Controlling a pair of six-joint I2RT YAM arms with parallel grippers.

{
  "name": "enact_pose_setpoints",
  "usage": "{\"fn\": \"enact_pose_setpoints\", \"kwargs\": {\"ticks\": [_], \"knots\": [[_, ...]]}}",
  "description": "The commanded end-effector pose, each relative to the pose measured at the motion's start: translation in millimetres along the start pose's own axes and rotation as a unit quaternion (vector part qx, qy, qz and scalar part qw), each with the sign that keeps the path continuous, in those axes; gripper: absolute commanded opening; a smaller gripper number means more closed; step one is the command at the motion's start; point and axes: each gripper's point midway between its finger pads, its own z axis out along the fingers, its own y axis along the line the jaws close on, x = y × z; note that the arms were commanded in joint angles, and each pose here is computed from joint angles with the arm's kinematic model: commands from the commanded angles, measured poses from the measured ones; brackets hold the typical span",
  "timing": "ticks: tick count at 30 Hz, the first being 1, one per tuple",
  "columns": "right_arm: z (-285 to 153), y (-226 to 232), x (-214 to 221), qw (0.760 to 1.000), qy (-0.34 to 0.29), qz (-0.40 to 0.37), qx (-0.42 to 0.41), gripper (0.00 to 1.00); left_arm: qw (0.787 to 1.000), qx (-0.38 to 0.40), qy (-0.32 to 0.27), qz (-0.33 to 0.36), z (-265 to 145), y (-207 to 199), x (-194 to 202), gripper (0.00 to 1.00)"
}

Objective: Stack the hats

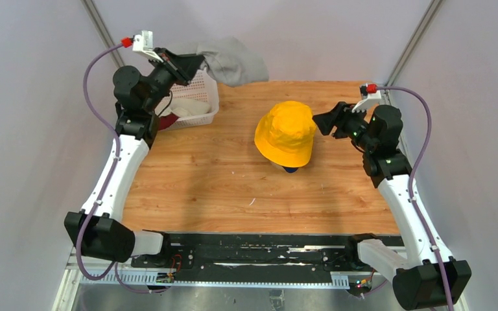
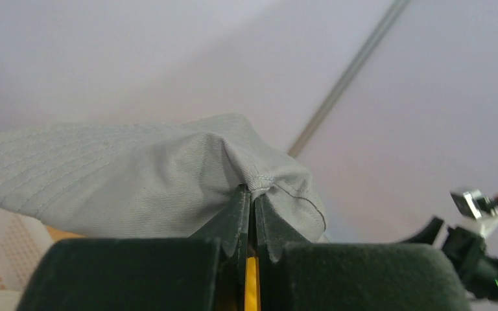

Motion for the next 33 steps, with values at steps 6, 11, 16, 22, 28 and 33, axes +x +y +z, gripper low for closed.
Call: {"fn": "enact_pose_setpoints", "kwargs": {"ticks": [6, 11, 16, 22, 28, 33], "knots": [[-3, 62, -25, 0.987, -0.014, 0.041, -0.152, 0.58, 0.966, 0.237, 0.104, 0.004, -28, -57, 70, 0.0], [1, 82, -32, 0.973, -0.013, 0.08, -0.217, 0.57, 0.936, 0.341, 0.087, -0.003, -40, -88, 70, 0.0], [5, 96, -42, 0.957, -0.012, 0.115, -0.265, 0.55, 0.882, 0.464, 0.072, -0.049, -63, -123, 54, 0.0], [7, 111, -53, 0.941, -0.018, 0.133, -0.311, 0.51, 0.862, 0.491, 0.108, -0.062, -55, -132, 75, 0.0], [5, 116, -59, 0.937, -0.025, 0.137, -0.32, 0.5, 0.862, 0.487, 0.119, -0.074, -51, -127, 89, 0.0], [2, 121, -60, 0.931, -0.023, 0.145, -0.333, 0.49, 0.864, 0.481, 0.126, -0.082, -47, -121, 99, 0.0]]}}
